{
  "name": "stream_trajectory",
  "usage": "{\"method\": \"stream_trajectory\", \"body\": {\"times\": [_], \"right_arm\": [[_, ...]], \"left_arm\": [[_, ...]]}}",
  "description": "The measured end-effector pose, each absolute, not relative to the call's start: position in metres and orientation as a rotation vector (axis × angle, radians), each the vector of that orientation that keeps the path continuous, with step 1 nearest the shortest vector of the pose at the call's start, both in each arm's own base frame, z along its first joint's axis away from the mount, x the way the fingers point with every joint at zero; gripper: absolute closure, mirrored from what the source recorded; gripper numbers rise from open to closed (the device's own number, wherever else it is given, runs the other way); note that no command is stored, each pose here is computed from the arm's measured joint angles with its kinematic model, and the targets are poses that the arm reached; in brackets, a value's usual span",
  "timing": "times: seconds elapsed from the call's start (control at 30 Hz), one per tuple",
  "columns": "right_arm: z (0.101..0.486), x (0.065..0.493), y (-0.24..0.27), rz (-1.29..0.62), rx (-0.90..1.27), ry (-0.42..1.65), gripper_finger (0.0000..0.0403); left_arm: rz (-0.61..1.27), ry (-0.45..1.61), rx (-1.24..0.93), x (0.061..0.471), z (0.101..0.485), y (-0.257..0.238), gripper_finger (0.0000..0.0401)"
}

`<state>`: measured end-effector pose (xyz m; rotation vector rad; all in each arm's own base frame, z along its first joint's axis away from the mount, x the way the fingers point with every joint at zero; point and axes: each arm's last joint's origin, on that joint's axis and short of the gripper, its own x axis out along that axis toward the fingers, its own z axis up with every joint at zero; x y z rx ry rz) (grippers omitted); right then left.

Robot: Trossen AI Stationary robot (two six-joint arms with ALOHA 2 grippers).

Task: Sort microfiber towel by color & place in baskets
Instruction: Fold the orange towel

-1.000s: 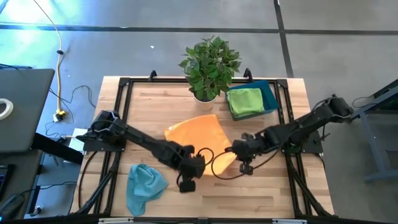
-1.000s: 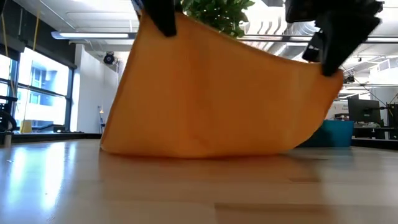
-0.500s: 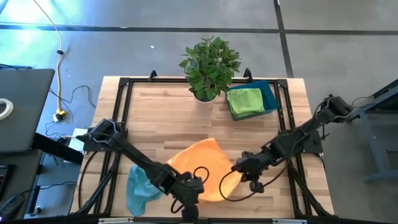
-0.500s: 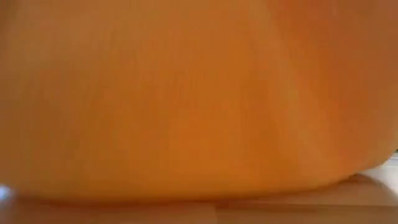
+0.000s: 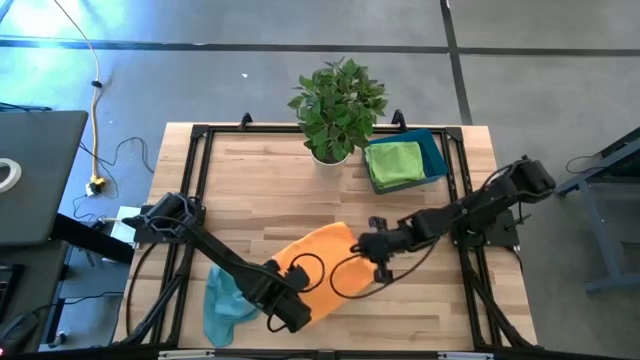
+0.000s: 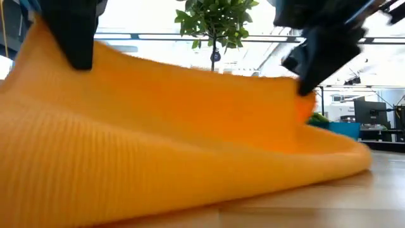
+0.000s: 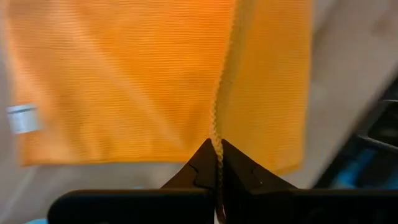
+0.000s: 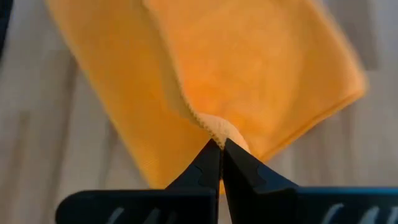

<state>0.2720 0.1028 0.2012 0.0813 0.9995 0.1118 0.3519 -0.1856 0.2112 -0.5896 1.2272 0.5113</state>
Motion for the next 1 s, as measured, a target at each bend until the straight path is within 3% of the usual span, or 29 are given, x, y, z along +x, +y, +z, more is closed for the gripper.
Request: {"method": "stream_trajectory", "body": {"times": [0.3,0.6,1.0], "right_arm": [[0.196,0.298,0.067,0.025,-0.01,0.898,0.0403],[0.178,0.312,0.043,-0.041,-0.071,0.924,0.0401],[0.16,0.322,0.038,-0.151,-0.164,0.918,0.0357]], "left_arm": [[0.683,1.237,-0.438,0.343,0.208,-0.169,0.0401],[0.86,1.294,-0.505,0.335,0.19,-0.151,0.04],[0.951,1.296,-0.516,0.33,0.179,-0.14,0.04]]}}
